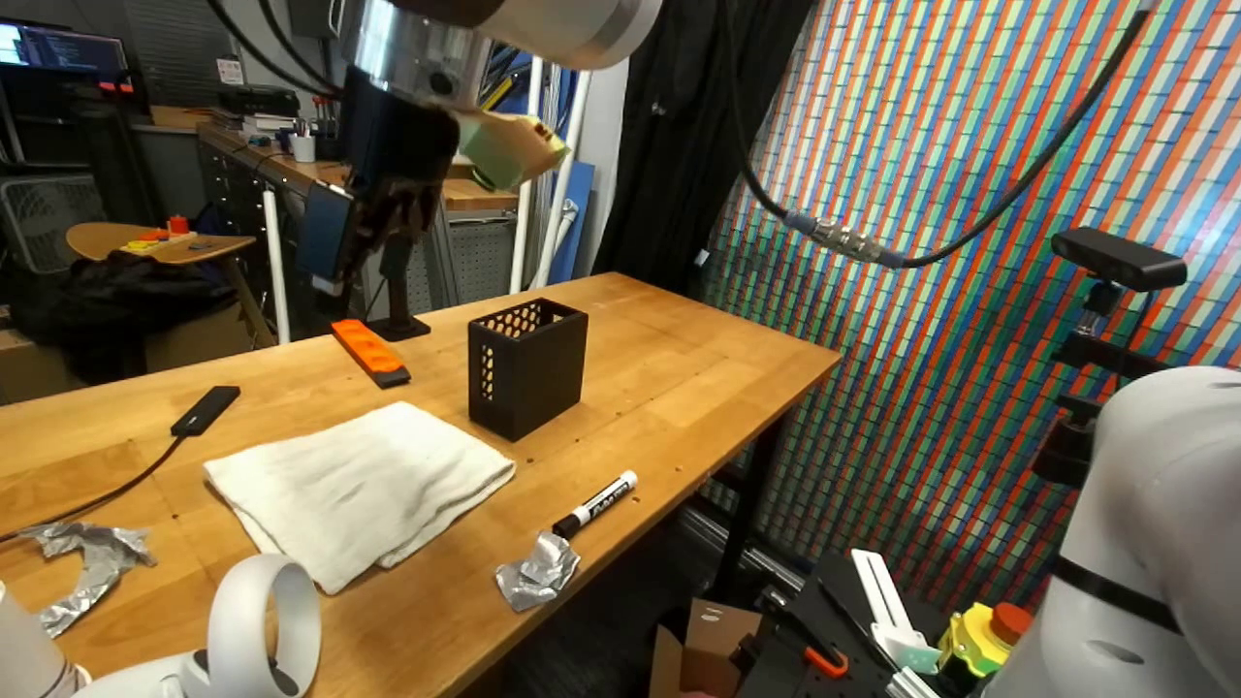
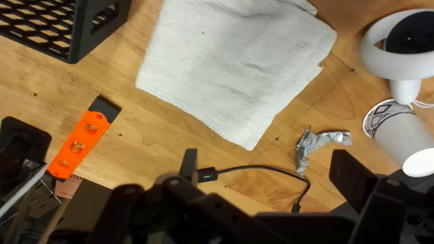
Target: Put the cloth in the black box
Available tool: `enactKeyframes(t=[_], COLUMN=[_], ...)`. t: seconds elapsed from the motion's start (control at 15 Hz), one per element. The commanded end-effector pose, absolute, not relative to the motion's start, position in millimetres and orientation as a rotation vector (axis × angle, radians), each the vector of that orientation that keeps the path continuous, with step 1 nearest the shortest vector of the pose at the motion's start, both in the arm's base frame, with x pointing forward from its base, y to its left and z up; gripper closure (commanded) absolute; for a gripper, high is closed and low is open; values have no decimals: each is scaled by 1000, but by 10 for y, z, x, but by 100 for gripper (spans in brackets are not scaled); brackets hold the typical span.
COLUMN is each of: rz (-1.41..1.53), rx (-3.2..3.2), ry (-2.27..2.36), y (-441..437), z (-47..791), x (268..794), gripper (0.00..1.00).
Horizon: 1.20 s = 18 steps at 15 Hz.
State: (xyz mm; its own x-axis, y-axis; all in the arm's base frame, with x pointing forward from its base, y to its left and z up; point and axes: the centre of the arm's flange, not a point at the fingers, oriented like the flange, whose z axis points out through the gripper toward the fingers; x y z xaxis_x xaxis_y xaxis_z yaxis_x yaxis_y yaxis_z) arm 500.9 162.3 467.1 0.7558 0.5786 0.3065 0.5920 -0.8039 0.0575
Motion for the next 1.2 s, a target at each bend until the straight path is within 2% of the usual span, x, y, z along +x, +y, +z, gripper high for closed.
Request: enactKeyframes(t=[0.0, 0.53, 1.13], rz=[-478, -322, -153], rx=[-2859, -2803, -2788], ry=[-1093, -1309, -1561], y=[1657, 1856, 1630], z=[4246, 3323, 2774], x=[5334, 5553, 5684], gripper=[0, 0, 0])
